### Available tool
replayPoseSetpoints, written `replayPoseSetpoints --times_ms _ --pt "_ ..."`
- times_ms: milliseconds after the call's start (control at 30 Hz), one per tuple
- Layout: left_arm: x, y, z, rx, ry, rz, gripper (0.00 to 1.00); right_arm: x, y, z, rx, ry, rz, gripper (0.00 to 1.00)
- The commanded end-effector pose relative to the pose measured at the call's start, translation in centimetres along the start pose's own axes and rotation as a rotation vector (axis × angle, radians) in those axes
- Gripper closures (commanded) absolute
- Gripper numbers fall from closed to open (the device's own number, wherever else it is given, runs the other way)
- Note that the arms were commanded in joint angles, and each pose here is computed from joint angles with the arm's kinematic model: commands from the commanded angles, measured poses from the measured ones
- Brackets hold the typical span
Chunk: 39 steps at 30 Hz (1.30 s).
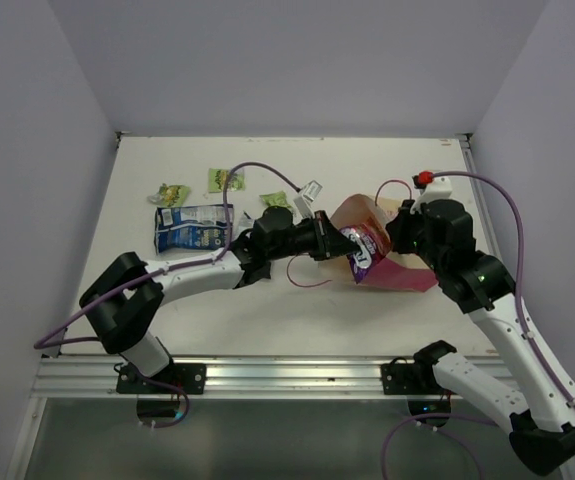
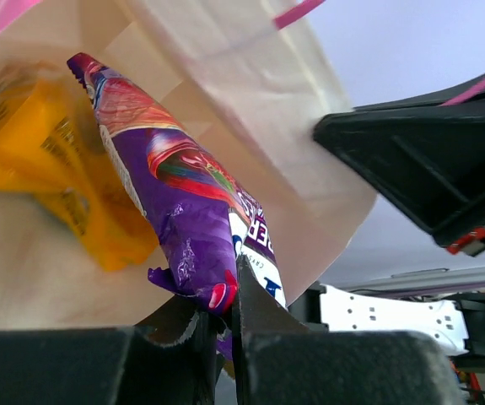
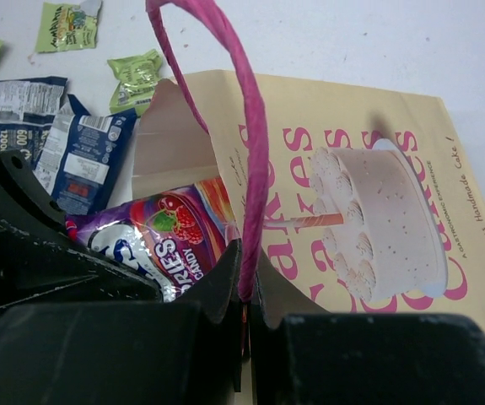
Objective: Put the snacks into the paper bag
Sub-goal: Place the snack in the paper bag.
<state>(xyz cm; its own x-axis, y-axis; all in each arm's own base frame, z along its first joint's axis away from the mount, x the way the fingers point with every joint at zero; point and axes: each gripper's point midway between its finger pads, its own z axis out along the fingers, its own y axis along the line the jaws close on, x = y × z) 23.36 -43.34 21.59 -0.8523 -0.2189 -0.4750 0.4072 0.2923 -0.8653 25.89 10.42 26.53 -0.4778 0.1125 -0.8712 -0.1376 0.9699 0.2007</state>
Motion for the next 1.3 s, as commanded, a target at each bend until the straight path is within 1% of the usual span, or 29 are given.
replayPoseSetpoints --times_ms 0,133,167,233,367,567,600,633,800,833,867,900,967,1000,1067,1133,1200,1267 --pt "-3.2 -5.3 -0.5 0.213 -0.124 0.062 1.0 -4.9 2.1 -1.5 -0.09 -0.154 0.037 1.0" --pt "-3.1 -4.8 0.6 0.238 -0.105 0.068 1.0 -4.9 2.1 -1.6 -0.093 -0.156 0.036 1.0" --pt "-2.6 -3.9 1.2 0.223 -0.087 0.059 1.0 -4.9 2.1 -1.6 -0.094 -0.158 0.033 1.0" --pt "-2.1 -3.5 1.7 0.229 -0.06 0.054 1.0 -4.9 2.2 -1.6 -0.098 -0.155 0.033 1.0" --pt "-0.7 -1.1 3.0 0.195 -0.013 0.03 1.0 -4.8 2.4 -1.4 -0.11 -0.153 0.032 1.0" --pt "0.9 0.4 3.9 0.16 0.031 0.027 1.0 -4.9 2.7 -1.2 -0.121 -0.152 0.034 1.0" --pt "1.2 0.8 4.1 0.132 0.036 0.027 1.0 -4.8 2.8 -1.2 -0.124 -0.15 0.035 1.0" --pt "1.4 0.5 4.3 0.129 0.037 0.035 1.0 -4.9 2.8 -1.2 -0.126 -0.151 0.035 1.0" --pt "1.7 1.2 5.5 0.075 0.025 0.042 0.99 -4.9 3.0 -1.0 -0.131 -0.141 0.04 1.0" --pt "1.4 0.5 5.9 0.079 0.02 0.05 0.99 -4.8 3.0 -1.0 -0.132 -0.139 0.041 1.0" --pt "1.7 1.3 6.2 0.047 0.036 0.054 0.99 -4.9 3.1 -0.9 -0.135 -0.138 0.04 1.0" --pt "1.3 0.9 6.6 0.043 0.026 0.061 0.97 -4.8 3.1 -1.0 -0.136 -0.136 0.04 1.0" --pt "1.5 1.5 6.7 0.0 0.025 0.071 0.95 -4.9 3.1 -1.1 -0.134 -0.136 0.041 1.0" --pt "1.2 1.8 6.9 -0.03 0.001 0.073 0.93 -4.9 3.1 -1.1 -0.136 -0.136 0.04 1.0" --pt "1.4 2.6 6.9 -0.088 -0.009 0.066 0.91 -5.1 3.1 -1.3 -0.134 -0.14 0.041 1.0" --pt "1.3 3.9 6.7 -0.159 -0.053 0.051 0.88 -5.2 3.1 -1.3 -0.132 -0.137 0.042 1.0" --pt "1.0 4.3 6.4 -0.179 -0.102 0.026 0.86 -5.2 3.1 -1.3 -0.127 -0.133 0.041 1.0" --pt "1.2 4.3 6.9 -0.179 -0.101 0.031 0.85 -5.2 3.0 -1.3 -0.123 -0.127 0.041 1.0"
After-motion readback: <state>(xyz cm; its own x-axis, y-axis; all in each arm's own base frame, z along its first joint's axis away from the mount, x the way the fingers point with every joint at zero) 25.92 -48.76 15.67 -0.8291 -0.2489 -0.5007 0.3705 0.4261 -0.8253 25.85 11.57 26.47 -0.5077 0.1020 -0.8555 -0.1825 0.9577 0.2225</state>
